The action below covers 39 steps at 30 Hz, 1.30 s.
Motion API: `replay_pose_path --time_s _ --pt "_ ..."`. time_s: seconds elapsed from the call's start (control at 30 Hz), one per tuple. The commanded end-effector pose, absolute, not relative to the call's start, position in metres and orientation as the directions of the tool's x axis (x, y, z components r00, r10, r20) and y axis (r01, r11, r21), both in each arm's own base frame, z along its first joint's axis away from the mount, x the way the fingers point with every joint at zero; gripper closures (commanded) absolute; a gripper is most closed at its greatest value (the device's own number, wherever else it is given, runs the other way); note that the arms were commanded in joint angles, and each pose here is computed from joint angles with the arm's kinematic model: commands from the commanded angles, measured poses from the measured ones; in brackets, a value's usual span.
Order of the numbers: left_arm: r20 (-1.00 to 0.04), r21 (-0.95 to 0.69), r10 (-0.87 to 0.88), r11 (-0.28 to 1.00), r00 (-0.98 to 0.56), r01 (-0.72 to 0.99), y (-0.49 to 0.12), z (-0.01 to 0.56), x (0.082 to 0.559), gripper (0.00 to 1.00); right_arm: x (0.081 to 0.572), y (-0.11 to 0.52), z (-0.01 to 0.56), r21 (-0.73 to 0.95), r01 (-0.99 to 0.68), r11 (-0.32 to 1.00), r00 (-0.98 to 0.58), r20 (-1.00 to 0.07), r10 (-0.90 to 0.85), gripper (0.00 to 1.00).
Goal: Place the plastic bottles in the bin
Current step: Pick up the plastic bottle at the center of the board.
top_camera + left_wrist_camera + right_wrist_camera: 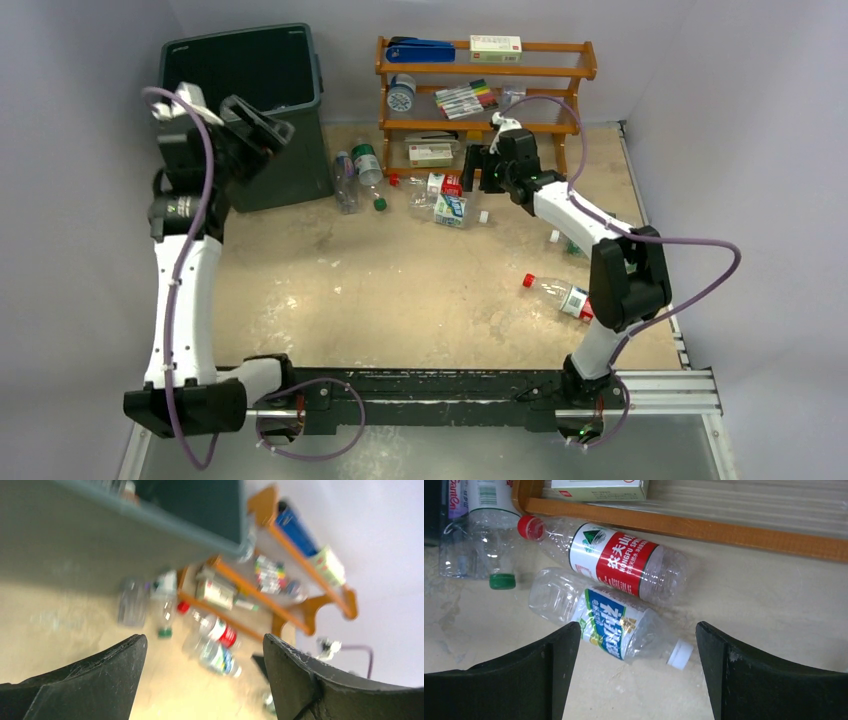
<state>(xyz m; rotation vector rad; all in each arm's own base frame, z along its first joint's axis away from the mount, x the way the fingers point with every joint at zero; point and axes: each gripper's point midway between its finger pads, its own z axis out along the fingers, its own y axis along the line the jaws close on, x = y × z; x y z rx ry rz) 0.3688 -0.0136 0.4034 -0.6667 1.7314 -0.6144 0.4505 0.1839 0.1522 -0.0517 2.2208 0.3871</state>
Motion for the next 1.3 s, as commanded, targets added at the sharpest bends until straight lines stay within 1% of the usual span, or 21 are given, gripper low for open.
replay_pose_path --time_s 0.0,0.17,0.37,0.53,0.73,0.9,1.27 --pt "-0.675 -0.652 -0.677 0.734 -0.295 -0.191 -0.027 0.351 0.339 0.14 0.470 0.200 0.148 0.238 -0.293 0.926 -0.580 -0.814 0.025 0.13" --pt "-0.671 -0.620 -0.651 0.755 -0.356 -0.213 -0.032 0.327 0.303 0.14 0.468 0.209 0.125 0.250 -0.327 0.911 -0.624 -0.782 -0.009 0.14" --pt "-0.663 -0.590 -0.632 0.771 -0.401 -0.240 -0.034 0.308 0.280 0.13 0.455 0.214 0.112 0.285 -0.356 0.890 -0.626 -0.780 -0.001 0.14" --pt "-0.648 -0.593 -0.637 0.766 -0.416 -0.249 -0.036 0.296 0.275 0.13 0.430 0.219 0.104 0.335 -0.386 0.859 -0.641 -0.767 0.011 0.15" --pt "-0.647 -0.589 -0.635 0.768 -0.422 -0.251 -0.036 0.293 0.275 0.13 0.400 0.223 0.092 0.350 -0.405 0.845 -0.658 -0.753 -0.002 0.15" --pt "-0.642 -0.589 -0.636 0.767 -0.428 -0.255 -0.036 0.289 0.274 0.13 0.387 0.230 0.088 0.341 -0.427 0.837 -0.663 -0.748 -0.033 0.22" --pt "-0.639 -0.590 -0.637 0.766 -0.431 -0.257 -0.037 0.286 0.271 0.13 0.360 0.245 0.066 0.283 -0.423 0.861 -0.703 -0.702 -0.115 0.31"
